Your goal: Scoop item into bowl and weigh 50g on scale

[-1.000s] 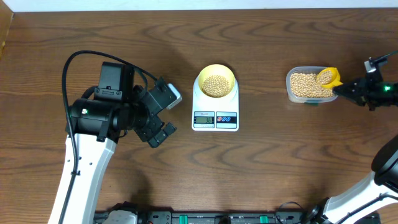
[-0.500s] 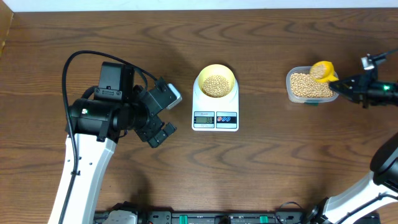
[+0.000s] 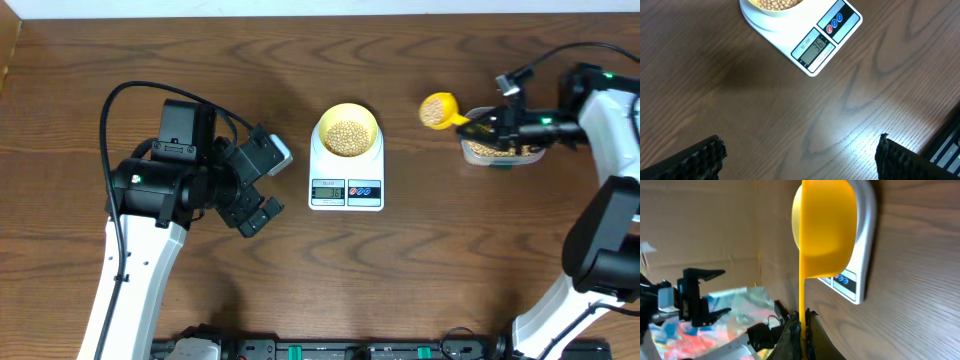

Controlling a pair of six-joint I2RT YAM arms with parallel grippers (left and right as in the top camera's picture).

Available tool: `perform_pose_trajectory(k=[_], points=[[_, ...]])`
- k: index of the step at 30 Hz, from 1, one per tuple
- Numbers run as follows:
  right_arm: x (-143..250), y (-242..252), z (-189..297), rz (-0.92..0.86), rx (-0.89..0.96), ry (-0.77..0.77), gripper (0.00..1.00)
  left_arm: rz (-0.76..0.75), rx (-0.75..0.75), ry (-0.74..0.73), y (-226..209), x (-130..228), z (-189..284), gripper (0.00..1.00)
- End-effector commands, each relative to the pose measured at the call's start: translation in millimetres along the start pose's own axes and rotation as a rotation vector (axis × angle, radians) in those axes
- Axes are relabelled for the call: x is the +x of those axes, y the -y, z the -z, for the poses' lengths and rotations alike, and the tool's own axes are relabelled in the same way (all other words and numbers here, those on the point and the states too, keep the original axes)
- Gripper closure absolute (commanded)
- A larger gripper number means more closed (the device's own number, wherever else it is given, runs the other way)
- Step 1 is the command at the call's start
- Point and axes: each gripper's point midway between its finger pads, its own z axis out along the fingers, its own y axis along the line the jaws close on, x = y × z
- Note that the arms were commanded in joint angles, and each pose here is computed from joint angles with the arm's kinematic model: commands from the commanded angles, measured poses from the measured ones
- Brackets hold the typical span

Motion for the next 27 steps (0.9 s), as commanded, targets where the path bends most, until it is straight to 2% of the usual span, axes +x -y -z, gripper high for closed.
perform_pose_trajectory(k=[1,7,12,27], points=[[1.4,-12.5,-26.5,-0.023,-0.045,-0.044,0.99,-0.011,0.018,0.002,2.8,1.5,-1.6,0.02],[-1.5,-26.0,-66.4,0.024,-0.028,-0.092,0.99,-0.011,0.018,0.002,2.8,1.5,-1.6,0.02],[6.1,-31.2,-108.1,0.132,0.078,-0.156,0.99,-0.011,0.018,0.002,2.8,1.5,-1.6,0.02],[-12.9,-33.8,-137.6,0.433,0.502,-0.147,0.99,-0.011,0.018,0.002,2.8,1.5,-1.6,0.02]])
